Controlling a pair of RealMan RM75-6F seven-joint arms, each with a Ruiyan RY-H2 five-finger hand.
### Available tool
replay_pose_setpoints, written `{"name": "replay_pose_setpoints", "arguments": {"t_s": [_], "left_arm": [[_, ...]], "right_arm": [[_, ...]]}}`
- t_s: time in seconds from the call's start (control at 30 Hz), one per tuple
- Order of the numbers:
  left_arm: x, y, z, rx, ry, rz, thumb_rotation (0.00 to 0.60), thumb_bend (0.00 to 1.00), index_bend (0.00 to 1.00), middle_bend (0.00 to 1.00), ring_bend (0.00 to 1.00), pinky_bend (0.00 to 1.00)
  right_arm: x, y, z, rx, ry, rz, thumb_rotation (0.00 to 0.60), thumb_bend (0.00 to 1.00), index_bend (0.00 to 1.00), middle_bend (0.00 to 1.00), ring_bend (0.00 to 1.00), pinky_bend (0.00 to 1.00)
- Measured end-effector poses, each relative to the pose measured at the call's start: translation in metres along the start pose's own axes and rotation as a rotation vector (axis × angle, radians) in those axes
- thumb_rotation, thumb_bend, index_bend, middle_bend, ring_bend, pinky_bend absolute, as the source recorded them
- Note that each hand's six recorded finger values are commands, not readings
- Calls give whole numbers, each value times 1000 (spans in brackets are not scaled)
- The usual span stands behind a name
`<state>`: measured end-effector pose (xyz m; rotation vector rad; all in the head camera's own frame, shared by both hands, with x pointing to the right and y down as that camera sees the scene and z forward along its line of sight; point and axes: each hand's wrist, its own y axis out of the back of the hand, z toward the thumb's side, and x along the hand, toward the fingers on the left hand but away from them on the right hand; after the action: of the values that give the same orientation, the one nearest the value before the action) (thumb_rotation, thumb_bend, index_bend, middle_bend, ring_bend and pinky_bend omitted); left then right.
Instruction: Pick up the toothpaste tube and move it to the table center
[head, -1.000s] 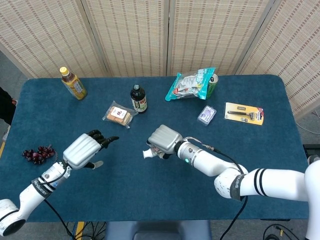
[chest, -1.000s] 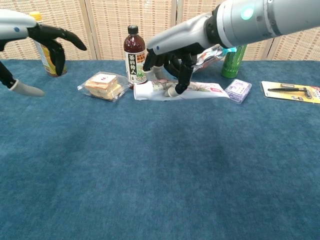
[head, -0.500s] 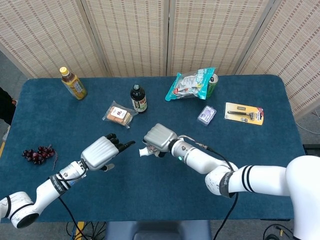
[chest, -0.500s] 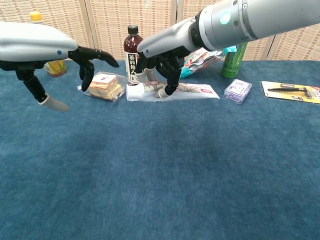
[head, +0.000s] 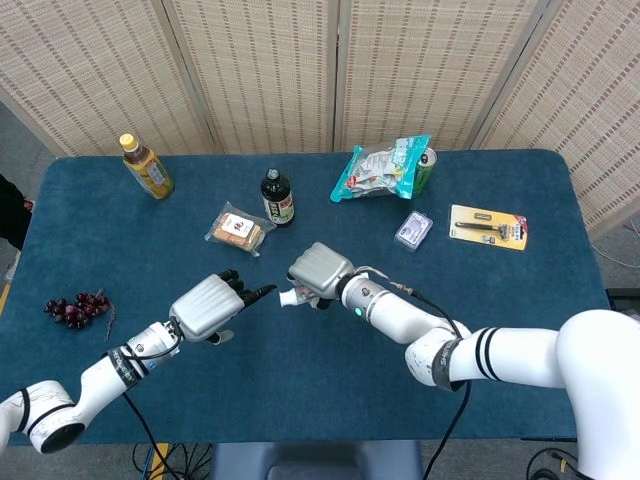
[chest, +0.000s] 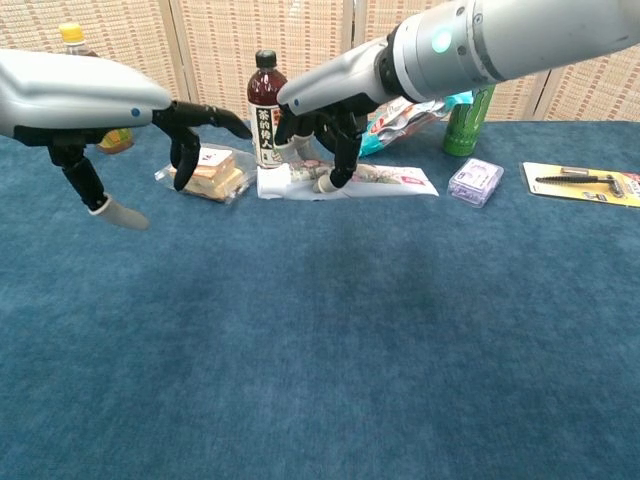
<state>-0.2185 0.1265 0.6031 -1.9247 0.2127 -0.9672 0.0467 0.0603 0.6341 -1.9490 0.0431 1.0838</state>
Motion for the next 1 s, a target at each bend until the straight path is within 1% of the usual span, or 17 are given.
{"name": "replay_pose_setpoints", "arguments": {"t_s": [0.2,0.63,1.0], "left_arm": [[4,-3,3,7,-6,-16,600,175,101,453,351,223],[9,-5,9,19,-24,-27,600,175,109,453,351,223],[11,-13,11,39,-32,-50,600,175,109,452,351,223]], "right_arm": [[-2,2,1,-3,-1,-11,600,1000,789,726,607,500],[-7,1,1,-1,-7,-4,600,1000,791,728,613,500],[-9,0,6,1,0,0,600,1000,803,735,621,499]]}}
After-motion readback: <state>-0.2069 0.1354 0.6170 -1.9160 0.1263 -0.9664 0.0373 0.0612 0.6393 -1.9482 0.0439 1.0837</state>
